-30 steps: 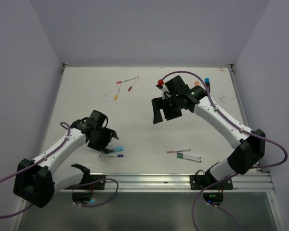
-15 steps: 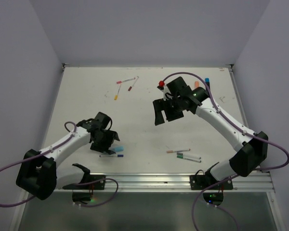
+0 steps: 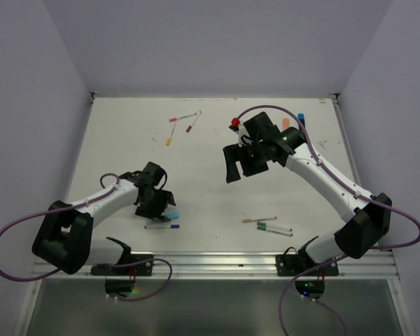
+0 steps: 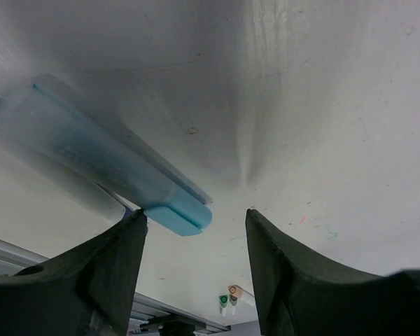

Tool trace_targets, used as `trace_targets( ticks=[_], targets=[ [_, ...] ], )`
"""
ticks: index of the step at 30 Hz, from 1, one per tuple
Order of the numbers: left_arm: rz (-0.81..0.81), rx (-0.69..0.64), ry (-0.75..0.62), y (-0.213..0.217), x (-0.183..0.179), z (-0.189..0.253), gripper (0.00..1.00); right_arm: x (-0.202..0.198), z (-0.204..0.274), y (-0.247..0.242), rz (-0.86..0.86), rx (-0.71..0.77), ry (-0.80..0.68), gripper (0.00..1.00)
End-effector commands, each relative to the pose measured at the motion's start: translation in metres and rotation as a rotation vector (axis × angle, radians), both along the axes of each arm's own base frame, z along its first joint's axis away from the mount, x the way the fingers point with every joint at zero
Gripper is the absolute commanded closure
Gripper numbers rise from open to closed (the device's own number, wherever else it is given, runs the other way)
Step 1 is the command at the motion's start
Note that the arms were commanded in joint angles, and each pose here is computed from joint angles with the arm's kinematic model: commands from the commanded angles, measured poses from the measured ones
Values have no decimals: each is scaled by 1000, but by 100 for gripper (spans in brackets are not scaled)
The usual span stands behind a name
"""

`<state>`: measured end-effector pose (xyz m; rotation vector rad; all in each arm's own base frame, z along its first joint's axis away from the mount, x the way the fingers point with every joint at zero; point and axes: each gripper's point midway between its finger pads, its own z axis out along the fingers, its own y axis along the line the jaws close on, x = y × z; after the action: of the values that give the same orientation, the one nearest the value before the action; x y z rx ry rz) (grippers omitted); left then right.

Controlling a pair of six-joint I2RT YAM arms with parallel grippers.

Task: Open the pen caps

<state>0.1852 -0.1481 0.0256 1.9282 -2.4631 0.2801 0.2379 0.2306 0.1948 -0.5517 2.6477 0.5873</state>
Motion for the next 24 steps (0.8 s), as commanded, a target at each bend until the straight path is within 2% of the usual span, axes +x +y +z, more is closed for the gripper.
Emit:
trace_targets(
  ticks=[1,4,8,11,14,15,17,18,22,23,24],
  targets=[
    [5,27,-19,0,12,-1,41,0,10,-8,1,-4,-43,21],
    [-3,25,-18,-2,13,-4,47,0,10,-10,-5,-7,-47,21],
    [-20,24,-5,-3,12,-10,49,0,10,-14,-12,-16,-52,21],
    [-28,19,-20,-4,16,-12,55,1,8,-15,-16,-22,-50,21],
    [-43,18,-25,-3,22,-14,73,1,10,-14,-19,-17,-51,21],
    [-62,21,-29,-2,24,-14,82,2,12,-13,-20,-16,-55,21],
    [-71,19,-44,-3,36,-9,90,4,13,-14,-25,-16,-63,21],
    [-95,20,-59,-4,40,-6,98,5,13,-14,-25,-20,-64,21],
    [-188,20,-158,-10,74,26,100,9,14,-11,-28,-11,-70,21],
    [-223,1,-240,-19,96,51,100,11,15,-10,-30,-9,-78,21],
    [-327,3,-322,-23,110,69,100,13,17,-9,-30,-7,-84,21]
  ],
)
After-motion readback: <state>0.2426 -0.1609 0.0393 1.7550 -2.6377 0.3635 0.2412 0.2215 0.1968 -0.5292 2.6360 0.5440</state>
